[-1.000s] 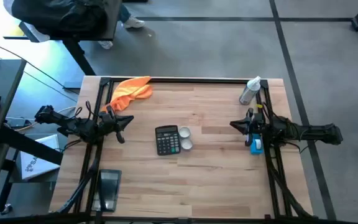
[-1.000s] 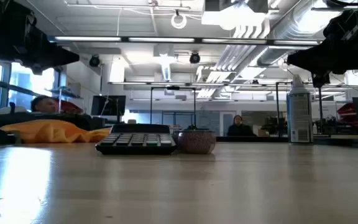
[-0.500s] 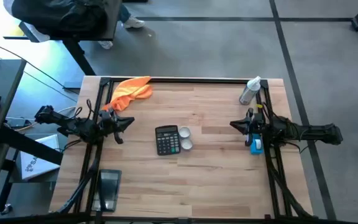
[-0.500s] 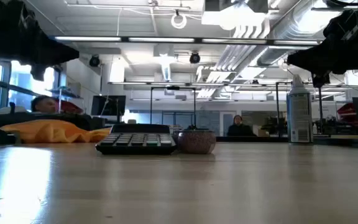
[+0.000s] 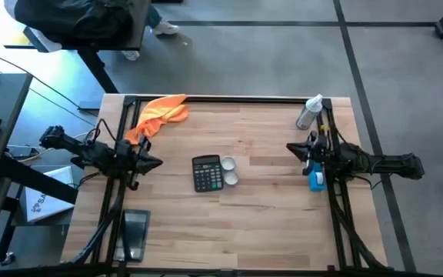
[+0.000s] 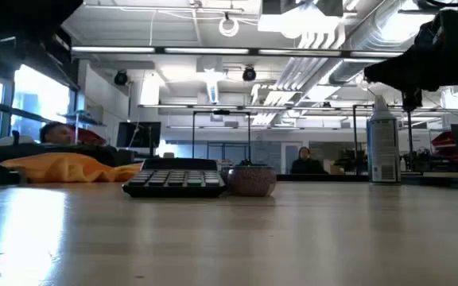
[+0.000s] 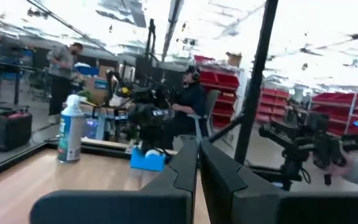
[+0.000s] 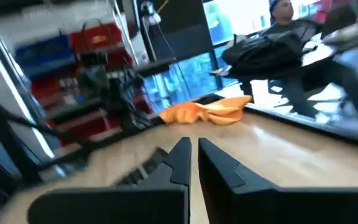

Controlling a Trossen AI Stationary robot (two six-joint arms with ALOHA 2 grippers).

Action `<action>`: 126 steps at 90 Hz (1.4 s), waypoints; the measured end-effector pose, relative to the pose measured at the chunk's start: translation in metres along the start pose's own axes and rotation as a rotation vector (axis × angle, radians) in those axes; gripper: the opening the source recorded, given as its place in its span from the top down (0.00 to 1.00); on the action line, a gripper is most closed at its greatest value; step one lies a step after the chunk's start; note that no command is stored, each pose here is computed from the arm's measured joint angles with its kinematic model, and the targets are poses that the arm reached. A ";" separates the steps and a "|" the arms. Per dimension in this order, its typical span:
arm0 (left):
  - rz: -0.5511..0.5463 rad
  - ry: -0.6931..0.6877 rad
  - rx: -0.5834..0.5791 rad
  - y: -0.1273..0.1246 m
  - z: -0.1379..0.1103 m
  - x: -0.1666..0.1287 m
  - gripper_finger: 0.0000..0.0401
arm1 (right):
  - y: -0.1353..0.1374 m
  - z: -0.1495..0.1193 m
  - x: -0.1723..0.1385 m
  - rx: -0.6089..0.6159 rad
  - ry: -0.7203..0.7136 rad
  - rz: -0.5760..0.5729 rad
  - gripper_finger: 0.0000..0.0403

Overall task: Apply microfiber cloth
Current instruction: Spray the back of the black tablet using the white spray bottle

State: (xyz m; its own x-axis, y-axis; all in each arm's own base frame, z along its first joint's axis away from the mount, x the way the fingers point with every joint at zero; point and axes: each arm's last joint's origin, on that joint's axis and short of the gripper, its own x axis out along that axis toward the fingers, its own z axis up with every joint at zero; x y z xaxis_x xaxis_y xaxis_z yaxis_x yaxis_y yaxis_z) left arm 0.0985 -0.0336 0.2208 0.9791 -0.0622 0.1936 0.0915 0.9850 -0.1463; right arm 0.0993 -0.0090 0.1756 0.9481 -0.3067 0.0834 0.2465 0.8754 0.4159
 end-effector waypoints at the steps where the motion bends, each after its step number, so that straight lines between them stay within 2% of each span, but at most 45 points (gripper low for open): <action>1: 0.001 0.006 0.001 -0.001 0.001 0.001 1.00 | 0.000 0.000 0.000 0.010 -0.004 -0.001 1.00; 11: 0.002 0.099 0.019 -0.010 0.013 0.013 1.00 | -0.001 0.004 0.000 0.059 -0.068 -0.060 1.00; 22: 0.002 0.250 0.043 -0.021 0.020 0.028 1.00 | -0.001 0.011 -0.001 0.141 -0.165 -0.114 1.00; 31: -0.005 0.395 0.048 -0.031 0.024 0.038 1.00 | -0.002 0.012 -0.001 0.213 -0.184 -0.132 1.00; 45: -0.012 0.604 0.027 -0.048 0.029 0.047 1.00 | 0.002 0.008 0.001 0.310 -0.106 -0.027 1.00; 56: -0.030 0.764 -0.054 -0.062 0.033 0.050 1.00 | 0.009 0.005 0.004 0.343 -0.046 0.060 1.00; 76: -0.076 1.056 -0.261 -0.090 0.028 0.047 1.00 | 0.031 0.005 0.011 0.216 -0.066 0.223 1.00; 88: 0.012 1.283 -0.408 -0.097 0.013 0.036 1.00 | 0.044 0.001 0.016 0.144 -0.075 0.295 1.00; 98: 0.116 1.459 -0.505 -0.103 0.003 0.026 1.00 | 0.057 -0.004 0.024 0.097 -0.018 0.314 1.00; 110: 0.152 1.552 -0.523 -0.116 -0.007 0.021 1.00 | 0.081 -0.007 0.043 0.025 0.053 0.302 1.00; 126: 0.199 1.638 -0.484 -0.128 -0.023 0.017 1.00 | 0.116 -0.011 0.072 -0.106 0.110 0.320 1.00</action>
State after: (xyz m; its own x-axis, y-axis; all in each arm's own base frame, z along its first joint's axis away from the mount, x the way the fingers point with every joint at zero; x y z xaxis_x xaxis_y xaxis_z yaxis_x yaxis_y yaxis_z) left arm 0.1073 -0.1648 0.2202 0.1039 -0.3444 -0.9331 -0.3046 0.8820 -0.3595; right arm 0.1982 0.0746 0.2201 0.9952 0.0266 0.0937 -0.0526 0.9562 0.2879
